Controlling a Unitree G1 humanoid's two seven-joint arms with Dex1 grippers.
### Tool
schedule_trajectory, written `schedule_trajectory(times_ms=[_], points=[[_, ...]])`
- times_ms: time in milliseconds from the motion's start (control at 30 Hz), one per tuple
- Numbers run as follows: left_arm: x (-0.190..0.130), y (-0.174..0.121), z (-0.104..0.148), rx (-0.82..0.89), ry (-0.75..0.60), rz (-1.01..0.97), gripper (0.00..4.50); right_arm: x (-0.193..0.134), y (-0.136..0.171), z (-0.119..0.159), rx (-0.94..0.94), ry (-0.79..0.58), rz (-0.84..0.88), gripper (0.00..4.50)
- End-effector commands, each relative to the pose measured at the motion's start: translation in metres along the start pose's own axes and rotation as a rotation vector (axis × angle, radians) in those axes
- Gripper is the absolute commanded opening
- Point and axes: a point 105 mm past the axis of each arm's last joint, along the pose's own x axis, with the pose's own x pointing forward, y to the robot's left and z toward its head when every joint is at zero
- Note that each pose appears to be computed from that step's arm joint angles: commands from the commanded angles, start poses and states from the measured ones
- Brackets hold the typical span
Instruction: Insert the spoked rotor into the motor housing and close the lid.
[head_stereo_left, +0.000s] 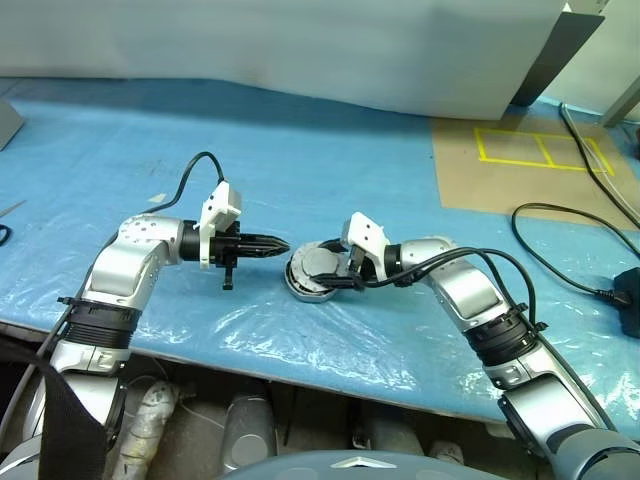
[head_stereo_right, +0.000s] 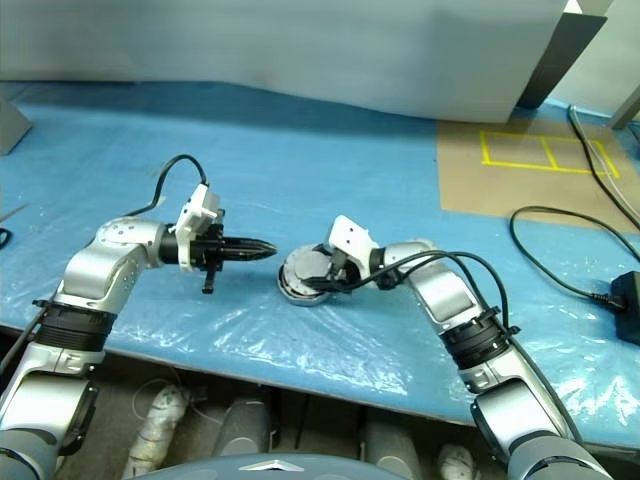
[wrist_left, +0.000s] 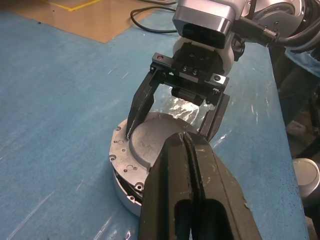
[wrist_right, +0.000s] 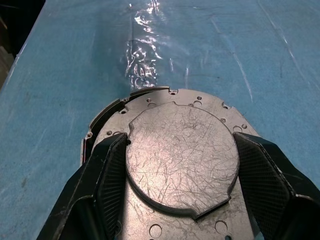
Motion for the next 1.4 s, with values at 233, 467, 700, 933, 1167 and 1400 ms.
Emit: schedule_trajectory(times_ms=[233, 467, 700, 933, 1167, 1400], points=[[-0.004, 0.001, 0.005, 0.033, -0.012, 0.015, 0.03, 0.019, 0.016, 0.024, 0.122, -0.073, 0.033, 2.97], [-0.005, 0.002, 0.005, 0.027, -0.020, 0.029, 0.03, 0.035, 0.007, 0.001, 0.013, 0.055, -0.074, 2.97], [-0.004, 0.003, 0.004, 0.022, -0.028, 0.042, 0.03, 0.025, 0.005, 0.004, 0.032, 0.067, -0.057, 2.97], [0.000, 0.006, 0.005, 0.024, -0.041, 0.048, 0.03, -0.004, -0.027, -0.019, -0.105, 0.239, -0.126, 2.97], [0.002, 0.008, 0.004, 0.025, -0.045, 0.056, 0.03, -0.018, -0.038, -0.008, -0.040, 0.189, -0.141, 2.97], [0.003, 0.010, 0.003, 0.028, -0.042, 0.060, 0.03, 0.005, -0.028, 0.023, 0.292, 0.036, -0.089, 2.97]])
